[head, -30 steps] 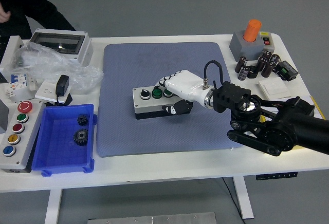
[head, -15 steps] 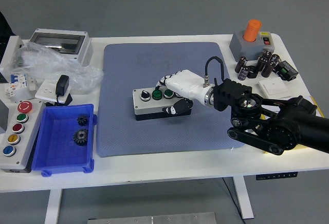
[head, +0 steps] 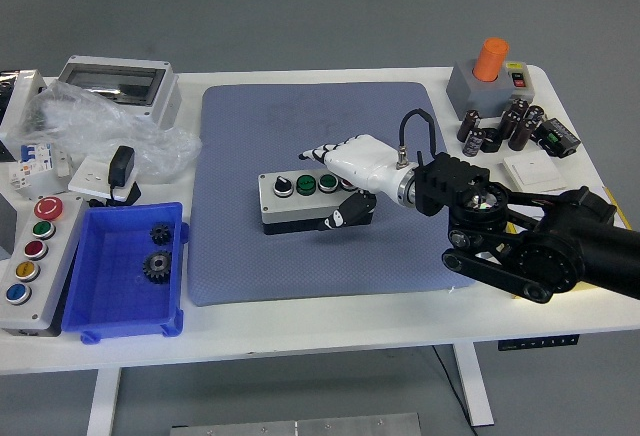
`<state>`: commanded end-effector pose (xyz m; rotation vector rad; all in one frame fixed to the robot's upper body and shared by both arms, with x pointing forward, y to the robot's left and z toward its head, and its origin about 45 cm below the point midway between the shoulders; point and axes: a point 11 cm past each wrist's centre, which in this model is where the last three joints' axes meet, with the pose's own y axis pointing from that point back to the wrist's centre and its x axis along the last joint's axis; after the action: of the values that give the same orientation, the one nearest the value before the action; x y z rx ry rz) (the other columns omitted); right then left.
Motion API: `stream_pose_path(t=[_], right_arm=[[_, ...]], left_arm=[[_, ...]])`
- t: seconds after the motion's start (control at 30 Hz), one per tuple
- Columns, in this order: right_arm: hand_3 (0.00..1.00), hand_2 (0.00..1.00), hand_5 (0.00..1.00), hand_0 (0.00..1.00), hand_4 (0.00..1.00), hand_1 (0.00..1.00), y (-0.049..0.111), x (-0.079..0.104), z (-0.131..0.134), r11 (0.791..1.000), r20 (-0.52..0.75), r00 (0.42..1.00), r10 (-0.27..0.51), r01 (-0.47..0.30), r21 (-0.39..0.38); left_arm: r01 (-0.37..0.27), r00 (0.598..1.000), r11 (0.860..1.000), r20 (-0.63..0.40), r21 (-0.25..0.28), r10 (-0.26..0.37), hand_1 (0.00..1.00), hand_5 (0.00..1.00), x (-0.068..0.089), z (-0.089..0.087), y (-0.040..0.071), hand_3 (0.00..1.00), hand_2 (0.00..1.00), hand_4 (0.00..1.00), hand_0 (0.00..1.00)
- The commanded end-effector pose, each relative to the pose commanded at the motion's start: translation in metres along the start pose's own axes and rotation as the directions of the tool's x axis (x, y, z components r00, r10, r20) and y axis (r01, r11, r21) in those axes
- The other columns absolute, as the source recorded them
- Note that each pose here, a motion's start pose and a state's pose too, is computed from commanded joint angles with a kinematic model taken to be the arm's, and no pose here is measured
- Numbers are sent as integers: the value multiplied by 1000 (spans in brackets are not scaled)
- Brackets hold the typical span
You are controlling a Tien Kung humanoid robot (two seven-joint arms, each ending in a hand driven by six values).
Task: Pick up the button,place it on the desk,press the button,press the button
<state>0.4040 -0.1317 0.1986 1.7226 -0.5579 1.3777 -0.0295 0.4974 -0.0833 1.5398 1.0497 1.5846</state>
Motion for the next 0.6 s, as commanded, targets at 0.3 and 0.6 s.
stream_pose_path(t=[0.3,0.6], right_arm=[[998,998,556,751,998,756,-5,2,-7,998,-48,998,29,-32,-47],[998,998,578,734,998,756,-12,-4,-17,997,-74,997,6,-12,-73]], left_arm=[[7,1000,1000,3,-4,-7,652,345,-1,2,0,645,615,684,616],[10,1000,1000,4,-6,-10,653,339,-2,2,0,640,612,676,617]])
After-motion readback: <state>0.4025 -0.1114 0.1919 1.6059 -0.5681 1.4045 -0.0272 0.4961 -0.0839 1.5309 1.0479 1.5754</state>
